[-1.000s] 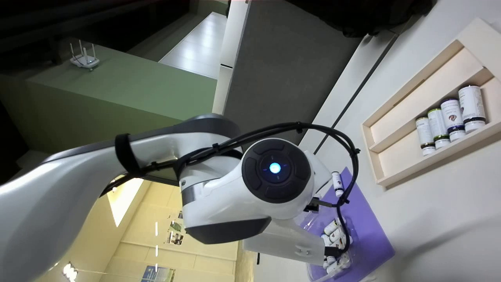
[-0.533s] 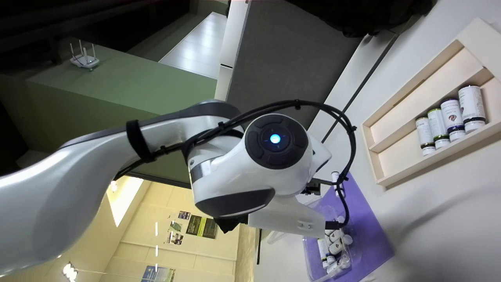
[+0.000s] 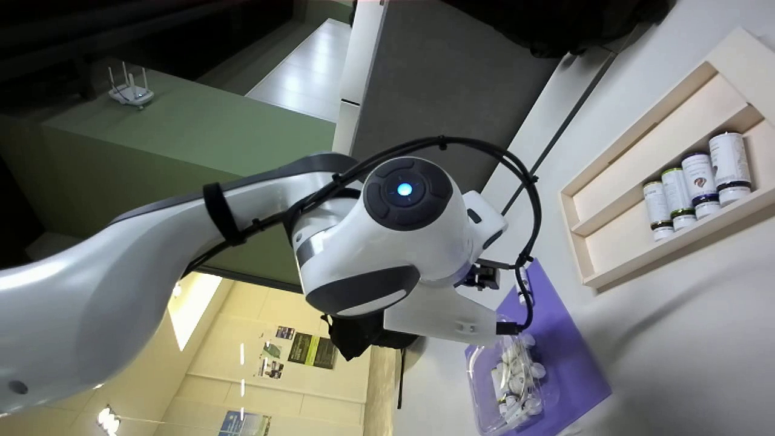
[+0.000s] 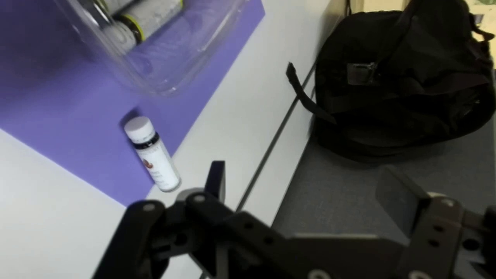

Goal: Open the clear container on the table

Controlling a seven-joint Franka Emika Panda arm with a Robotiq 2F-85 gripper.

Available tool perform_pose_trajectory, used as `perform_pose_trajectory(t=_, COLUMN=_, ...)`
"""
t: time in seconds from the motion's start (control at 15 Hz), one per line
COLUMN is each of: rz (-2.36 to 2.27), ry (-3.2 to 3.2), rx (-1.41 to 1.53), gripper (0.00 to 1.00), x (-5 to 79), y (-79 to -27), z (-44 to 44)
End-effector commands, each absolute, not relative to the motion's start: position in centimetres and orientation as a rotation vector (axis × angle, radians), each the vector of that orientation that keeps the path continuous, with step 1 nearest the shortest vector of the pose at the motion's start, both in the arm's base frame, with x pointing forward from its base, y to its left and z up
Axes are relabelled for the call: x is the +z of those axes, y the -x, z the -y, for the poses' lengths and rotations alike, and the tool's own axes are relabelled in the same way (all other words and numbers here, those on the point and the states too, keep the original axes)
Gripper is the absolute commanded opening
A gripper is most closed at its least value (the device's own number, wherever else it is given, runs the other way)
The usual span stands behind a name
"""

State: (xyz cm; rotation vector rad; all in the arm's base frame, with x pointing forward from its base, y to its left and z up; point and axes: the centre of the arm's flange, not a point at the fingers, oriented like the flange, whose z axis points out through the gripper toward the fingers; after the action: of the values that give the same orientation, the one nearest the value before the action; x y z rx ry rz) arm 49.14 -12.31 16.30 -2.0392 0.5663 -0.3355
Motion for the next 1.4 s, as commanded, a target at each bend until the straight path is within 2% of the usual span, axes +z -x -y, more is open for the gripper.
perform_pose_trajectory(t=0.0, rz=-0.669, ry=2.133, rx=-0.146, gripper=1.00, x=15.9, y=-48.1, z=12.0)
perform_pose_trajectory(t=0.47, rz=-0.642, ry=2.280, rx=0.138, gripper=1.00, x=12.7, y=-44.5, z=10.4)
perform_pose_trajectory(t=1.0, rz=-0.451, ry=2.227, rx=0.133, gripper=1.00, x=12.2, y=-43.0, z=8.2)
perform_pose_trajectory(t=1.33, rz=-0.493, ry=2.240, rx=0.210, gripper=1.00, x=12.6, y=-42.8, z=7.7)
